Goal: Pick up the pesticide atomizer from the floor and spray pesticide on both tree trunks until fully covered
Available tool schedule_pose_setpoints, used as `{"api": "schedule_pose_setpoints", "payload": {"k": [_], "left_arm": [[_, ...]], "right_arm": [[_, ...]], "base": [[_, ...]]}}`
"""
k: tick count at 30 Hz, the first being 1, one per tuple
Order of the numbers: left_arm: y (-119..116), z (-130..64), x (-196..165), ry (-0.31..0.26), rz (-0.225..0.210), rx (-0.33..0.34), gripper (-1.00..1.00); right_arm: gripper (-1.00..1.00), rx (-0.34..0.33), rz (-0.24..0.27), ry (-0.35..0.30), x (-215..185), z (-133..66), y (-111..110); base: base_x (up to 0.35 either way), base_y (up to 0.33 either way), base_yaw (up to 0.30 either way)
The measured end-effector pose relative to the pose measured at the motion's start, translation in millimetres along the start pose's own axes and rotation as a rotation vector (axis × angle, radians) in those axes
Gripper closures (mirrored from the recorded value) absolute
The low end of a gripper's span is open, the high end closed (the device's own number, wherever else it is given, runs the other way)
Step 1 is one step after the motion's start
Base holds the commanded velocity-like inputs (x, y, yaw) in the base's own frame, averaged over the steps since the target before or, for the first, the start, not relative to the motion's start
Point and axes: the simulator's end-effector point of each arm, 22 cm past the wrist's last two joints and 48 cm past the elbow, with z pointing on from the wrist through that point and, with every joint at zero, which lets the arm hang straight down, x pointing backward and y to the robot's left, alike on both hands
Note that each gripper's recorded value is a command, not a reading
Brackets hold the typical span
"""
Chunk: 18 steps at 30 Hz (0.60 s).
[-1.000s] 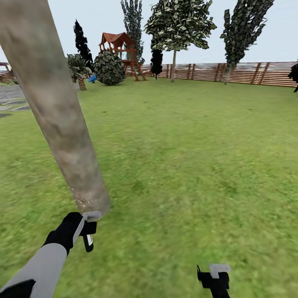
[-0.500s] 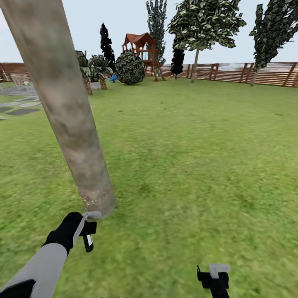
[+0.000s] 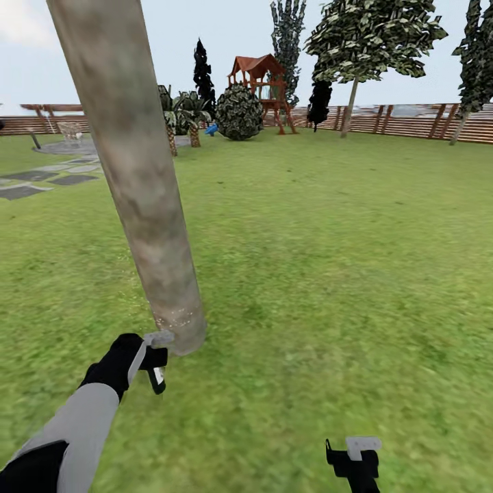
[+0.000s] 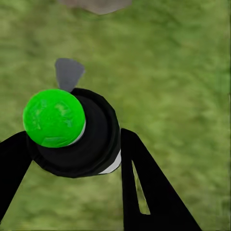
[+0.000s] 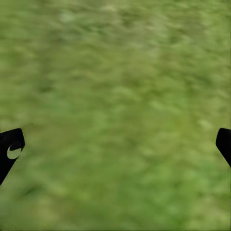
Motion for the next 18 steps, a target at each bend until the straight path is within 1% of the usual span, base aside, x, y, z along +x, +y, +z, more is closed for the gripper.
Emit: {"api": "schedule_pose_setpoints", "payload": {"k": [1,3,4,5,8,9,10,13,15,17,18], "left_arm": [[-5,-6.7,-18,-0.024,-0.003,0.01,1.0],[-20,-32.0,-70,-0.068,-0.004,0.032,1.0],[-19,-32.3,-65,-0.041,-0.003,0.029,1.0],[-18,-34.4,-66,-0.028,-0.003,0.026,1.0],[1,-36.8,-67,-0.015,-0.009,-0.002,1.0],[12,-37.5,-67,-0.014,-0.013,-0.016,1.0],[36,-37.2,-63,-0.004,-0.022,-0.041,1.0],[14,-37.8,-67,-0.01,-0.026,0.009,1.0],[7,-38.8,-69,-0.015,-0.02,0.021,1.0],[15,-39.3,-69,-0.015,-0.018,0.007,1.0],[24,-40.1,-70,-0.016,-0.019,-0.006,1.0]], "right_arm": [[-1.0,0.001,0.0,0.0,0,0.0,0],[-1.0,0.002,-0.001,0.0,0,0.1,-1],[-1.0,0.003,0.0,0.0,0,0.1,-1],[-1.0,0.003,0.0,0.0,0,0.1,-1],[-1.0,0.003,0.0,0.0,0,0.1,-2],[-1.0,0.003,0.0,0.0,0,0.1,-2],[-1.0,0.003,0.0,0.0,0,0.2,-1],[-1.0,0.003,0.0,0.0,0,0.1,-2],[-1.0,0.003,0.001,0.0,0,0.1,-2],[-1.0,0.003,0.001,0.0,0,0.1,-2],[-1.0,0.003,0.0,0.0,0,0.1,-2]], "base": [[0.0,0.0,0.001],[0.0,0.0,0.0],[0.0,0.0,0.0],[0.0,0.0,0.0],[0.0,0.0,0.0],[0.0,0.0,0.0],[0.0,0.0,0.0],[0.0,0.0,0.0],[0.0,0.0,0.0],[0.0,0.0,0.0],[0.0,0.0,0.0]]}}
